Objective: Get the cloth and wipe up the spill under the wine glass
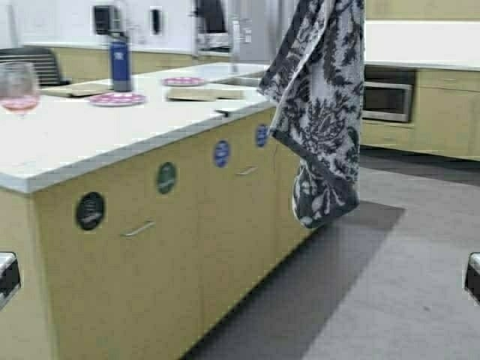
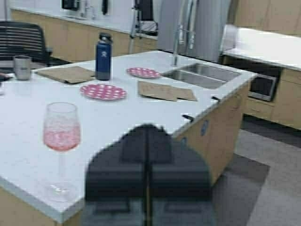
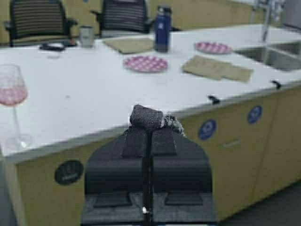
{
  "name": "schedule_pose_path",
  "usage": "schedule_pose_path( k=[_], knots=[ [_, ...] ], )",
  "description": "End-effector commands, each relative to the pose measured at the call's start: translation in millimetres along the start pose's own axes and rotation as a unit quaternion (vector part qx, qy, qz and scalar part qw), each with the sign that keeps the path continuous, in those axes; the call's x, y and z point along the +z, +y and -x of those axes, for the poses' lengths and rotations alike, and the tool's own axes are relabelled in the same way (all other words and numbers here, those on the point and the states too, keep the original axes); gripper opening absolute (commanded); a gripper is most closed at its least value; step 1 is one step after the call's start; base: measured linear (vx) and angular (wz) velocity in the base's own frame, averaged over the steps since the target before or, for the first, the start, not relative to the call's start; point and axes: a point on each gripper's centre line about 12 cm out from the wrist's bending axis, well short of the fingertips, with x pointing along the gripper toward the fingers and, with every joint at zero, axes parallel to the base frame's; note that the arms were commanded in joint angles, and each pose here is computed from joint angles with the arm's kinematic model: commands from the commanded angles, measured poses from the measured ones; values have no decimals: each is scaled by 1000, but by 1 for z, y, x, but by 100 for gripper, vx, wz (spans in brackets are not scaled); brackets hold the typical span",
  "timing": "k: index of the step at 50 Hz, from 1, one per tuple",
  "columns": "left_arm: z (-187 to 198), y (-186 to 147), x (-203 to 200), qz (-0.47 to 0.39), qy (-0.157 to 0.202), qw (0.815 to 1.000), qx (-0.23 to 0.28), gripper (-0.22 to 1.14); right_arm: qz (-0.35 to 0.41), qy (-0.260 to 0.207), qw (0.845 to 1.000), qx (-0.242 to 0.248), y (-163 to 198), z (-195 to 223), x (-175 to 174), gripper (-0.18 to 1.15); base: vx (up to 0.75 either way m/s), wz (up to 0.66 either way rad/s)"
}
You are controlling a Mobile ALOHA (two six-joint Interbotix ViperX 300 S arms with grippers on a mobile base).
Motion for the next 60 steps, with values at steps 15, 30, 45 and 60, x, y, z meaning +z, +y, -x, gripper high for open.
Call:
schedule_pose_path(
  k=[15, 30, 45, 60],
  knots=[
    [-32, 0, -8, -35, 70, 997, 5, 2, -3, -42, 999, 0, 0, 5, 19, 5, 10, 39],
    [-76, 2, -23, -34, 102, 994, 9, 2, -4, -47, 999, 0, 0, 6, 21, 5, 11, 36],
    [-122, -19, -75, -8, 142, 989, -34, 2, -4, -64, 998, 0, 0, 6, 28, 5, 10, 18],
    [-154, -30, -143, -13, 189, 980, -52, 3, -3, -68, 998, 0, 0, 6, 30, 5, 9, 7]
  ],
)
